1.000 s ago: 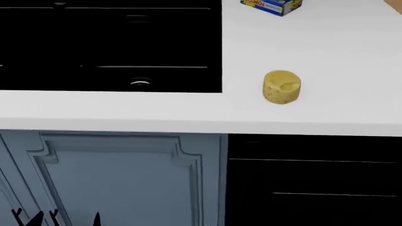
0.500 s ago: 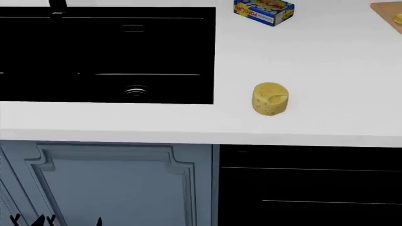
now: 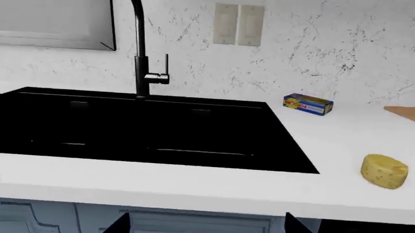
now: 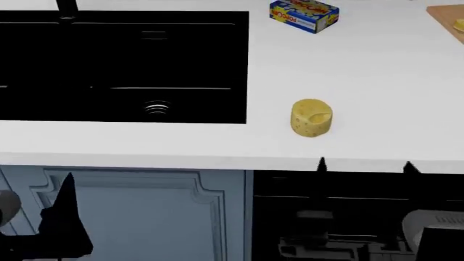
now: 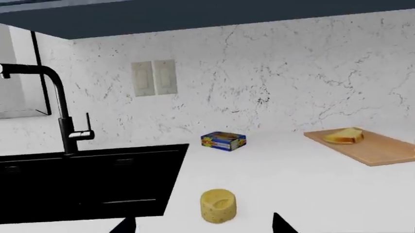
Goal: Pick up the wedge of cheese and place it on the slice of bread to prepare a simple cheese on bread dish.
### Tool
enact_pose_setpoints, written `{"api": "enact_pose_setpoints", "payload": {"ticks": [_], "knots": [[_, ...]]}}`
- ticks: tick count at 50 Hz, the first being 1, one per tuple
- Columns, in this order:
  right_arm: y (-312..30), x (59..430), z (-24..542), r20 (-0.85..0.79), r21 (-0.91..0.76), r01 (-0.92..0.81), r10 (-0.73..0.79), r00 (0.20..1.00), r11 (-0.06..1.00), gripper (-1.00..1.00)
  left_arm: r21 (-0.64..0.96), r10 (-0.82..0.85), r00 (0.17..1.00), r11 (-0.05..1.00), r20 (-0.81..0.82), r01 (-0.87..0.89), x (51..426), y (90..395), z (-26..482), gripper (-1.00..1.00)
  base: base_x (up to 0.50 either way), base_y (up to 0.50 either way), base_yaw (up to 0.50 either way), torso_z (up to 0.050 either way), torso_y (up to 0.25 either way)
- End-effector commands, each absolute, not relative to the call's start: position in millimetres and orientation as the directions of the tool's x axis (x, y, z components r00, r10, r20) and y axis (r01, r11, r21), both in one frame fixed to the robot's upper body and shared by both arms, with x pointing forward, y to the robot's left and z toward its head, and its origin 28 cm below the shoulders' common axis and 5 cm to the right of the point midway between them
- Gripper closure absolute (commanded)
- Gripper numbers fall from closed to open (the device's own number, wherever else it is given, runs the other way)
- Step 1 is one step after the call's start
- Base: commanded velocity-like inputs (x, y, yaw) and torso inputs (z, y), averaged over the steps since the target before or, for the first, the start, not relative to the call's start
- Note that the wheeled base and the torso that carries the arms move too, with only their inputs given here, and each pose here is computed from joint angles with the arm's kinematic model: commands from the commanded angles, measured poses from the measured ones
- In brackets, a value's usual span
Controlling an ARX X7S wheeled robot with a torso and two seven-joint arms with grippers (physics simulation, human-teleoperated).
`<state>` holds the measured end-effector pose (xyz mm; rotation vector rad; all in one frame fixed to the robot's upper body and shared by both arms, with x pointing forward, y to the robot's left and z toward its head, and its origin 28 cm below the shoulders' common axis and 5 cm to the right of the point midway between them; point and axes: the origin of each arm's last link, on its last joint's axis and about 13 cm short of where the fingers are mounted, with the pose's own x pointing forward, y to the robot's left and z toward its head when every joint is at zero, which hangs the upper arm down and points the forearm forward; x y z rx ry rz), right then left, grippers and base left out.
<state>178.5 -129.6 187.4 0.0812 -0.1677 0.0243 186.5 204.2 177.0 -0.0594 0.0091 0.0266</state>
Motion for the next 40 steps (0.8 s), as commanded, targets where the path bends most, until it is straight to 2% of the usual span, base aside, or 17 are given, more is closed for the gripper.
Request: {"api": "enact_pose_setpoints", "payload": {"ticks": [1, 8, 11, 21, 22, 25, 28, 40], "knots": [[-129.4, 149.6, 259.7, 0.133, -0.054, -0.044, 0.051, 0.990, 0.998, -1.00, 0.099, -0.029, 0.999, 0.995, 0.023, 0.027, 161.2, 211.4, 269.2, -1.00, 0.00, 0.00, 0.00, 0.050, 0.000], [-125.8, 169.7, 288.2, 0.130, -0.056, -0.045, 0.052, 0.990, 0.997, -1.00, 0.139, -0.020, 0.999, 0.990, 0.047, 0.013, 168.2, 204.4, 304.3, -1.00, 0.00, 0.00, 0.00, 0.050, 0.000], [-125.4, 166.4, 263.9, 0.138, -0.032, -0.069, 0.073, 0.988, 0.997, -1.00, 0.120, -0.052, 0.997, 0.992, 0.057, 0.045, 154.5, 204.4, 279.1, -1.00, 0.00, 0.00, 0.00, 0.050, 0.000], [-126.2, 166.4, 263.0, 0.138, -0.032, -0.069, 0.073, 0.988, 0.997, -1.00, 0.120, -0.052, 0.997, 0.992, 0.057, 0.045, 154.6, 204.8, 278.4, -1.00, 0.00, 0.00, 0.00, 0.048, 0.000], [-124.6, 165.4, 262.9, 0.125, -0.019, -0.054, 0.056, 0.991, 0.998, -1.00, 0.117, -0.001, 1.000, 0.993, 0.001, 0.001, 158.5, 204.8, 272.1, -1.00, 0.00, 0.00, 0.00, 0.000, 0.000], [-123.1, 159.4, 264.8, 0.137, -0.043, -0.088, 0.093, 0.986, 0.995, -1.00, 0.116, 0.006, 1.000, 0.993, 0.029, -0.010, 152.9, 206.0, 274.8, -1.00, 0.00, 0.00, 0.00, 0.000, 0.000], [-125.5, 159.1, 271.9, 0.144, 0.002, -0.087, 0.086, 0.986, 0.996, -1.00, 0.129, 0.019, 0.999, 0.991, 0.032, -0.023, 151.8, 206.1, 275.5, -1.00, 0.48, 0.00, 0.00, 0.000, 0.000], [-124.9, 154.5, 273.7, 0.131, -0.036, -0.074, 0.078, 0.988, 0.997, -1.00, 0.134, 0.032, 0.999, 0.990, 0.030, -0.036, 151.1, 205.2, 274.9, -1.00, 0.50, 0.13, 0.00, 0.000, 0.000]]}}
